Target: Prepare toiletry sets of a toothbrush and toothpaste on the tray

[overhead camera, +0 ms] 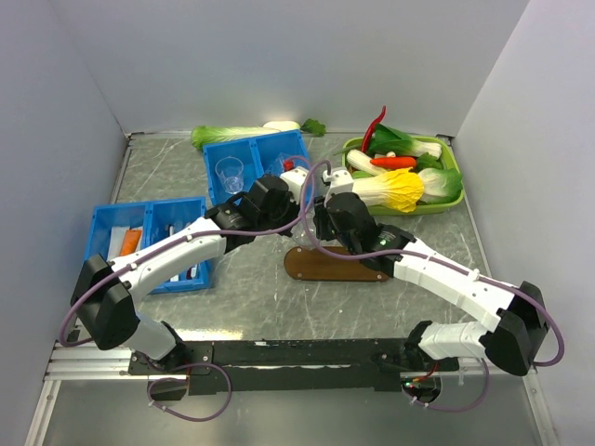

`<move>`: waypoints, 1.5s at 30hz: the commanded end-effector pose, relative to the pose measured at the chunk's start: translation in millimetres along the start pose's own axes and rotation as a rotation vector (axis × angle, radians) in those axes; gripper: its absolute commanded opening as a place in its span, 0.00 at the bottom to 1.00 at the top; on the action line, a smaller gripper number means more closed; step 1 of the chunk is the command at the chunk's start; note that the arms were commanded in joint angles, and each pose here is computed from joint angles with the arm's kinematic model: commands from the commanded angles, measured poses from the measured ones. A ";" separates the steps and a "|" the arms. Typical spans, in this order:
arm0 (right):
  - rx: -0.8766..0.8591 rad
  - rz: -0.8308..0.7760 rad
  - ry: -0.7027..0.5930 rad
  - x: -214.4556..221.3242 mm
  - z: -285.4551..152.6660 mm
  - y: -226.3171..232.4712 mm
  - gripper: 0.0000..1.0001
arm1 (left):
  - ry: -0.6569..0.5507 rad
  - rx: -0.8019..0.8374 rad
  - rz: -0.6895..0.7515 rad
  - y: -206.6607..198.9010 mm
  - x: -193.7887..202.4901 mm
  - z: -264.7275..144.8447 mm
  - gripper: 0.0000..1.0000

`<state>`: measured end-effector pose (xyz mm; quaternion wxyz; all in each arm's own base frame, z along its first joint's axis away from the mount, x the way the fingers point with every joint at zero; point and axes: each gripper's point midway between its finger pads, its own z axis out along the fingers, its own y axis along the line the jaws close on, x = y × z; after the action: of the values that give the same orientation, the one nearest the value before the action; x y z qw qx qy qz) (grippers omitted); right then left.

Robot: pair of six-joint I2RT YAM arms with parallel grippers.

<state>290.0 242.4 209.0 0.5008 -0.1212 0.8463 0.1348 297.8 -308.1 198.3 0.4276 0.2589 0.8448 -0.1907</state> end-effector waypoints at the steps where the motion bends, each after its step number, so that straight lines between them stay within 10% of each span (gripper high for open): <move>1: 0.001 -0.004 -0.026 -8.2 0.5 3.0 0.35 | -0.064 0.009 -0.015 -5.3 -16.4 -2.8 0.01; 13: 0.015 -0.021 -0.005 -3.8 5.0 1.6 0.29 | -0.074 0.025 -0.022 -8.3 -19.0 -5.0 0.01; 19: 0.014 -0.022 -0.006 -4.3 4.6 1.5 0.00 | -0.077 0.017 -0.028 -7.2 -20.6 -5.0 0.01; 29: 0.066 -0.017 -0.069 -16.3 -14.3 -16.3 0.00 | -0.197 0.021 -0.032 -4.9 -43.5 -31.5 0.86; 38: 0.180 -0.073 -0.070 -14.4 -35.2 -52.3 0.00 | -0.287 0.001 -0.019 4.1 -58.2 -61.1 0.96; 45: 0.068 -0.061 -0.067 -2.6 -35.5 -39.4 0.00 | -0.415 -0.125 -0.215 88.6 -84.2 -96.4 0.97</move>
<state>278.3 184.4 217.1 0.5264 -0.1174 0.8400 0.0587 309.7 -250.8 276.5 0.5354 0.1736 0.7964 -0.2212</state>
